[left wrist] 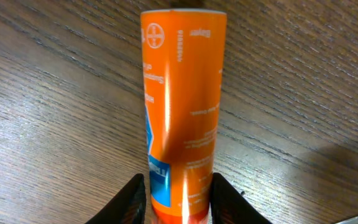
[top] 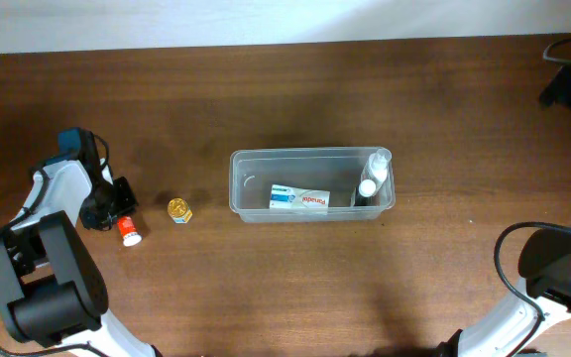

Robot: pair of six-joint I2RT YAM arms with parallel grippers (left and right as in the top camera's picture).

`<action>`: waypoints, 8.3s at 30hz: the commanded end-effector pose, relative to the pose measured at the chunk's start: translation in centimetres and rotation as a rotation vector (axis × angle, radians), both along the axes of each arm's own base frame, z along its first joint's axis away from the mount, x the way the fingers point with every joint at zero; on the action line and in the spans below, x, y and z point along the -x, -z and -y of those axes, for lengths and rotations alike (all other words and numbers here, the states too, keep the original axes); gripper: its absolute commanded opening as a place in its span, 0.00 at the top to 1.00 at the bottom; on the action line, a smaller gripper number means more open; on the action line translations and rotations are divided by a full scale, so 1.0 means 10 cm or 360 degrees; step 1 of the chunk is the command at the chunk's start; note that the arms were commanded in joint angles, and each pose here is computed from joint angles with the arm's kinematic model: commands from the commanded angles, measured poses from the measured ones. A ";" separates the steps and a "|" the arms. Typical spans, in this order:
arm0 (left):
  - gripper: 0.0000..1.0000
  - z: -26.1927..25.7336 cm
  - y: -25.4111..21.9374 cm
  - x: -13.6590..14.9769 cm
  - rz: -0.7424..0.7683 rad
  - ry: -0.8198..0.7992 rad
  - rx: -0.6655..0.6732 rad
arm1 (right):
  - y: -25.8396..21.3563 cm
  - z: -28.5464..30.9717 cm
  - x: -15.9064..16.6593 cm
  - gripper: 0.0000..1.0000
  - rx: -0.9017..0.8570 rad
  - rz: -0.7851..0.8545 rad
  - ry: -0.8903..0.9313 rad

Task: Pack container
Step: 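Lower left gripper and grasp the orange Bayer tube, then carry the orange tube into the container beside the Panadol box, then open left gripper, release the tube, and withdraw toward the gold jar, then lower left gripper and grasp the small gold-lidded jar, then carry the gold jar into the container's left end and lower it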

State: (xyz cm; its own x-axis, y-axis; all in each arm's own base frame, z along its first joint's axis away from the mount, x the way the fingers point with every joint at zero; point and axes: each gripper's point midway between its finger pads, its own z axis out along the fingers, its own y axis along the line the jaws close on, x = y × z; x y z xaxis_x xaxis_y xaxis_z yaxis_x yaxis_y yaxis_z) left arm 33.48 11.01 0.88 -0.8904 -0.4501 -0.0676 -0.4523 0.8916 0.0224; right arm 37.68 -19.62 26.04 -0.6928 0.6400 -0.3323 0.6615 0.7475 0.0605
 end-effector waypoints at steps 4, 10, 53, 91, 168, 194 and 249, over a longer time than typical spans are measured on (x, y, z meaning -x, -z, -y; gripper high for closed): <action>0.65 0.01 -0.05 0.00 0.0035 -0.0006 0.0013 | -0.13 0.02 0.03 0.02 0.0037 0.0044 0.0011; 0.65 0.02 0.05 0.03 0.0046 -0.0008 0.0011 | -0.13 0.02 0.03 0.02 0.0037 0.0044 0.0011; 0.90 2.92 -2.09 -1.04 0.0842 0.2196 -0.0416 | -0.13 0.02 0.03 0.02 0.0037 0.0044 0.0011; 0.94 3.89 -0.78 -0.54 0.0609 0.3457 -0.0431 | -0.13 0.02 0.03 0.02 0.0037 0.0044 0.0011; 0.01 1.19 -0.57 -0.23 0.0003 0.0631 0.0024 | -0.13 0.02 0.03 0.02 0.0037 0.0044 0.0011; 0.29 1.21 0.14 -0.04 -0.0282 0.0626 0.0097 | -0.13 0.02 0.03 0.02 0.0037 0.0044 0.0011; 0.61 2.87 -0.99 -0.91 0.0157 0.1528 -0.0107 | -0.13 0.02 0.03 0.02 0.0037 0.0044 0.0011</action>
State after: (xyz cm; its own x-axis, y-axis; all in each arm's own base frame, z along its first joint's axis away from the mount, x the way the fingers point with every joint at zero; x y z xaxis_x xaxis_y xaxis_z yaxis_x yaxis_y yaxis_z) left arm 41.93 -17.93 13.16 -0.8639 0.4590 -0.2075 0.4551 0.8878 0.0693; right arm 37.68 -19.62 26.04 -0.6930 0.6397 -0.3324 0.6612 0.7477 0.0604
